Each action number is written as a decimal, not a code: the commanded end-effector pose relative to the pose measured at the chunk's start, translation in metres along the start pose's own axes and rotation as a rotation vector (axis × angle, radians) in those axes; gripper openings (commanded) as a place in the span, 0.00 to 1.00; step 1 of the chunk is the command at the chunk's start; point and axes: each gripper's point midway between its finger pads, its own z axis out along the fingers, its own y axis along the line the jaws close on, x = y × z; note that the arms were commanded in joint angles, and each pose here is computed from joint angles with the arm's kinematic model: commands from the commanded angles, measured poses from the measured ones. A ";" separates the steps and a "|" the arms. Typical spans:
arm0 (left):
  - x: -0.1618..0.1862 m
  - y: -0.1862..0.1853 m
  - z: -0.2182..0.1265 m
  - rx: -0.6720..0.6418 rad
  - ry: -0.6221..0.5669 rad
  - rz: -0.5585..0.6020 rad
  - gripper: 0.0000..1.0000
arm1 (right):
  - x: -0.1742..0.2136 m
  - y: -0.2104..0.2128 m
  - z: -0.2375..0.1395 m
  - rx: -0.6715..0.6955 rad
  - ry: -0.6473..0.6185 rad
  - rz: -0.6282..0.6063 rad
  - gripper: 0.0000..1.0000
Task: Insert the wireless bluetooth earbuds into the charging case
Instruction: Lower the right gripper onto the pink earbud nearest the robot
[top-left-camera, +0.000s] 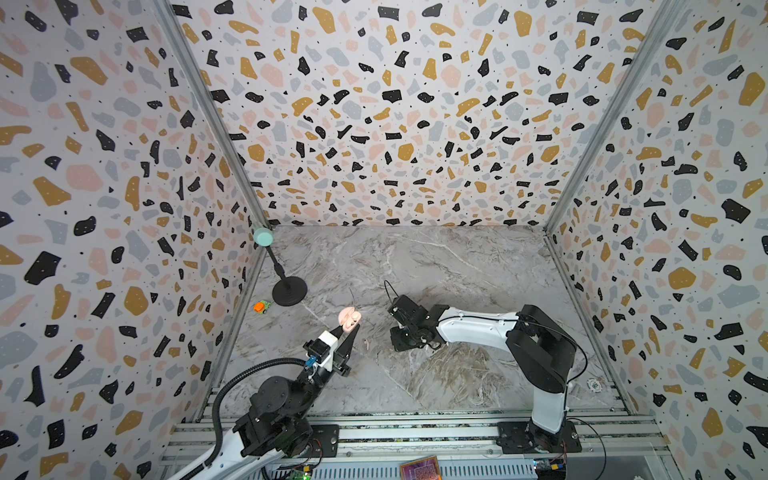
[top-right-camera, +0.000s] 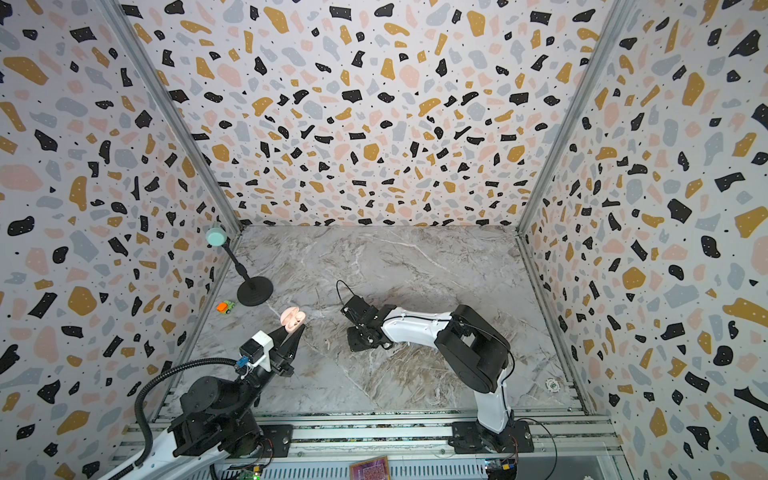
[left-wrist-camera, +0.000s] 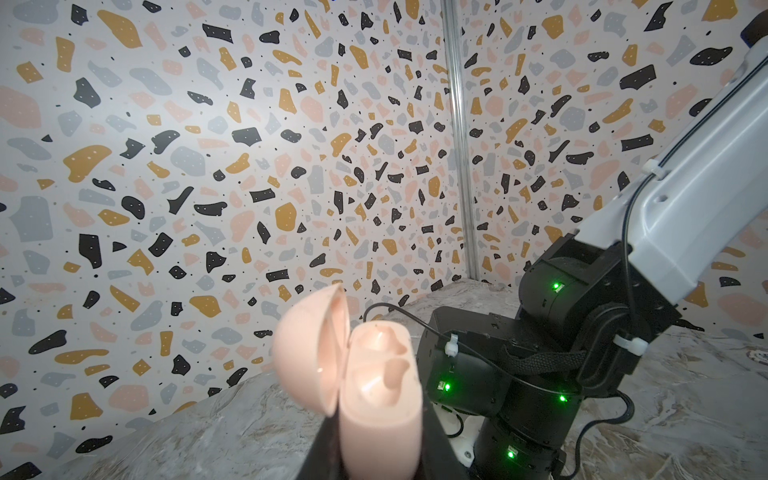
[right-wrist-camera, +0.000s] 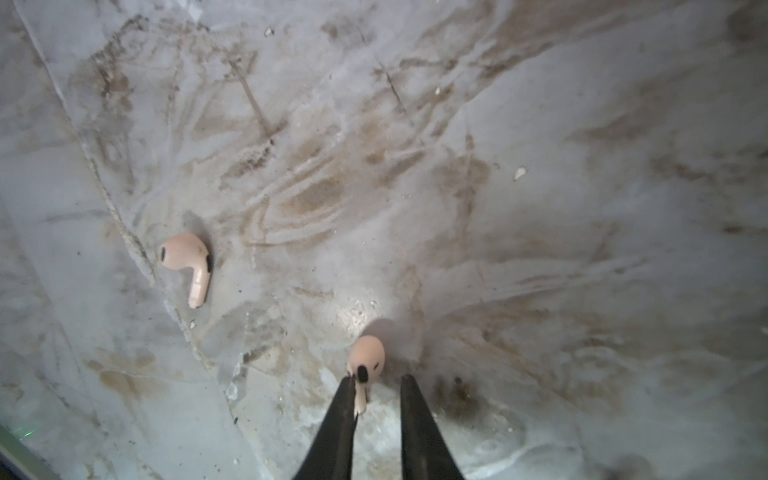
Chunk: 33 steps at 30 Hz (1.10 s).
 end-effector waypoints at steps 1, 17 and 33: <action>-0.011 0.001 -0.002 -0.005 -0.057 -0.007 0.00 | -0.013 0.007 -0.005 -0.019 -0.027 -0.009 0.21; -0.011 0.000 -0.002 0.002 -0.062 -0.008 0.00 | -0.013 0.006 -0.004 -0.046 -0.023 0.000 0.16; -0.010 -0.001 -0.002 0.006 -0.059 -0.006 0.00 | -0.008 -0.002 -0.001 -0.058 -0.011 0.025 0.13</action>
